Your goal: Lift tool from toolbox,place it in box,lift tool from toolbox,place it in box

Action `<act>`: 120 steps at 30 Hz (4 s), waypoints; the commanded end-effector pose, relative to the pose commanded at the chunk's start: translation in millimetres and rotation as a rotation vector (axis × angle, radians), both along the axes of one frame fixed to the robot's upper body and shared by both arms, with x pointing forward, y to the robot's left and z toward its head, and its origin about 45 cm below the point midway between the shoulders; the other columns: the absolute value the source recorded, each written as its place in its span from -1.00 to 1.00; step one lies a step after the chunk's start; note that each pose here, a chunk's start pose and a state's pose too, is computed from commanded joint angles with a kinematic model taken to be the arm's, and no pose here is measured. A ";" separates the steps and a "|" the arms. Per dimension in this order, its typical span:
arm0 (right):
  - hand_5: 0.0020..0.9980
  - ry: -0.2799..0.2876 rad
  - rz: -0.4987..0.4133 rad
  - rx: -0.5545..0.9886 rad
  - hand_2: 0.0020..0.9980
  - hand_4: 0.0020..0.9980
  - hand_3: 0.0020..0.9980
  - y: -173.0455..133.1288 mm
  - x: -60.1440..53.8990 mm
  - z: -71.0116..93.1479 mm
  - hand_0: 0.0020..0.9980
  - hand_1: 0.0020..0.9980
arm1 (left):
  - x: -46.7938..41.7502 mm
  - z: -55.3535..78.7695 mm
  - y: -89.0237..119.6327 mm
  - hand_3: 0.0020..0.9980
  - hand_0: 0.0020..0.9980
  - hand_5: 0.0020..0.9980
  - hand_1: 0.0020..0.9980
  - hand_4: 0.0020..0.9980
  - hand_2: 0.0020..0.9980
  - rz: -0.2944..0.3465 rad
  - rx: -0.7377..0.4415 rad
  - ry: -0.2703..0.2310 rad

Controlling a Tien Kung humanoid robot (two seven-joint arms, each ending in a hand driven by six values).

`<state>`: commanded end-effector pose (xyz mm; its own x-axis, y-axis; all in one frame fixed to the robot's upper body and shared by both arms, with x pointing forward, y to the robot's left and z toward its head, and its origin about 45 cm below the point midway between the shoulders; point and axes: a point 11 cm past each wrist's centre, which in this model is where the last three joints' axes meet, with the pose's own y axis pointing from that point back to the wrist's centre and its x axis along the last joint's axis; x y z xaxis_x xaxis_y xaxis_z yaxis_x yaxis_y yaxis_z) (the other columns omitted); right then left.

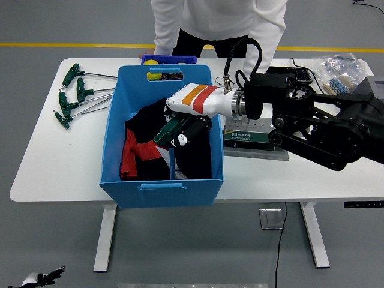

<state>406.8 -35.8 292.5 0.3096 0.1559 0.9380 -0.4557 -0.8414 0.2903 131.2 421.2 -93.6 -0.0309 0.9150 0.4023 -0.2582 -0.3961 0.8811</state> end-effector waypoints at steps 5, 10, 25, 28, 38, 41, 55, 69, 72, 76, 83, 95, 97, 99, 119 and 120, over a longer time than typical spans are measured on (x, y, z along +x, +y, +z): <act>0.33 -0.011 0.008 0.007 0.65 1.00 0.68 0.8 0.0 1.5 0.60 0.50 | 2.1 0.8 0.5 0.23 0.72 0.14 0.62 0.45 0.59 0.000 0.002 -0.005; 0.31 -0.025 0.007 0.008 0.73 1.00 0.76 1.1 1.5 3.8 0.71 0.61 | 4.2 1.5 0.6 0.23 0.72 0.14 0.62 0.45 0.59 0.000 0.003 -0.009; 0.30 -0.058 -0.018 0.023 0.74 1.00 0.76 -4.2 8.8 11.5 0.77 0.65 | 5.7 1.9 0.7 0.23 0.72 0.14 0.62 0.45 0.59 0.003 0.003 -0.014; 0.31 -0.076 -0.045 0.039 0.74 1.00 0.76 -10.5 16.0 18.6 0.77 0.65 | 5.3 1.8 0.7 0.23 0.73 0.14 0.62 0.45 0.59 0.003 0.002 -0.013; 0.30 -0.100 -0.194 0.076 0.73 1.00 0.75 -56.3 45.5 33.3 0.76 0.64 | 2.1 0.8 0.3 0.23 0.73 0.14 0.62 0.45 0.59 0.012 0.000 -0.008; 0.30 -0.096 -0.223 0.071 0.72 1.00 0.74 -69.5 49.2 31.7 0.77 0.64 | 1.1 0.3 -0.1 0.23 0.73 0.14 0.62 0.45 0.59 0.013 -0.001 -0.006; 0.30 -0.048 -0.379 0.090 0.71 1.00 0.74 -132.2 60.8 15.8 0.76 0.62 | -3.1 -2.1 -3.6 0.23 0.73 0.14 0.62 0.45 0.59 0.015 -0.009 0.003; 0.31 0.025 -0.580 0.220 0.69 1.00 0.73 -193.7 58.8 -2.6 0.65 0.58 | -9.2 -5.0 -7.3 0.23 0.75 0.14 0.62 0.44 0.58 0.011 -0.020 0.016; 0.31 0.034 -0.616 0.248 0.69 1.00 0.73 -203.1 56.1 -5.9 0.65 0.58 | -10.5 -5.8 -8.5 0.23 0.75 0.14 0.62 0.44 0.58 0.008 -0.023 0.020; 0.31 0.045 -0.648 0.268 0.69 1.00 0.72 -211.4 52.6 -11.3 0.64 0.58 | -11.2 -6.5 -9.8 0.22 0.75 0.13 0.62 0.44 0.58 0.003 -0.027 0.024; 0.31 -0.002 -0.629 0.225 0.69 1.00 0.72 -210.7 51.5 -14.0 0.67 0.58 | -9.5 -6.6 -11.5 0.22 0.76 0.14 0.62 0.44 0.58 0.000 -0.032 0.021; 0.27 -0.152 -0.494 0.027 0.68 1.00 0.70 -179.2 61.2 -11.0 0.67 0.58 | -3.6 -4.9 -11.2 0.22 0.75 0.14 0.61 0.44 0.58 0.004 -0.033 0.006; 0.27 -0.169 -0.483 -0.001 0.68 1.00 0.70 -175.2 64.4 -9.5 0.67 0.58 | -3.0 -4.4 -10.5 0.22 0.75 0.14 0.61 0.44 0.58 0.006 -0.031 0.002; 0.24 -0.172 -0.473 -0.019 0.56 1.00 0.64 -171.3 66.5 -8.9 0.67 0.48 | -2.6 -4.2 -10.1 0.22 0.74 0.14 0.61 0.44 0.57 0.008 -0.030 0.001; 0.13 -0.137 -0.321 -0.318 0.34 1.00 0.33 -107.0 74.0 -21.7 0.72 0.25 | 8.3 0.6 -5.1 0.23 0.74 0.13 0.61 0.44 0.57 0.000 -0.014 -0.020; 0.13 -0.140 -0.320 -0.326 0.34 1.00 0.33 -106.7 75.0 -22.4 0.72 0.25 | 9.0 0.9 -5.0 0.23 0.74 0.13 0.61 0.44 0.57 0.000 -0.013 -0.022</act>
<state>481.7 -142.5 270.0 0.2640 0.3666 0.8922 -0.7306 -0.5280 0.4331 140.2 416.3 -92.7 -0.0395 0.9203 0.3892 -0.2778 -0.3842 0.8805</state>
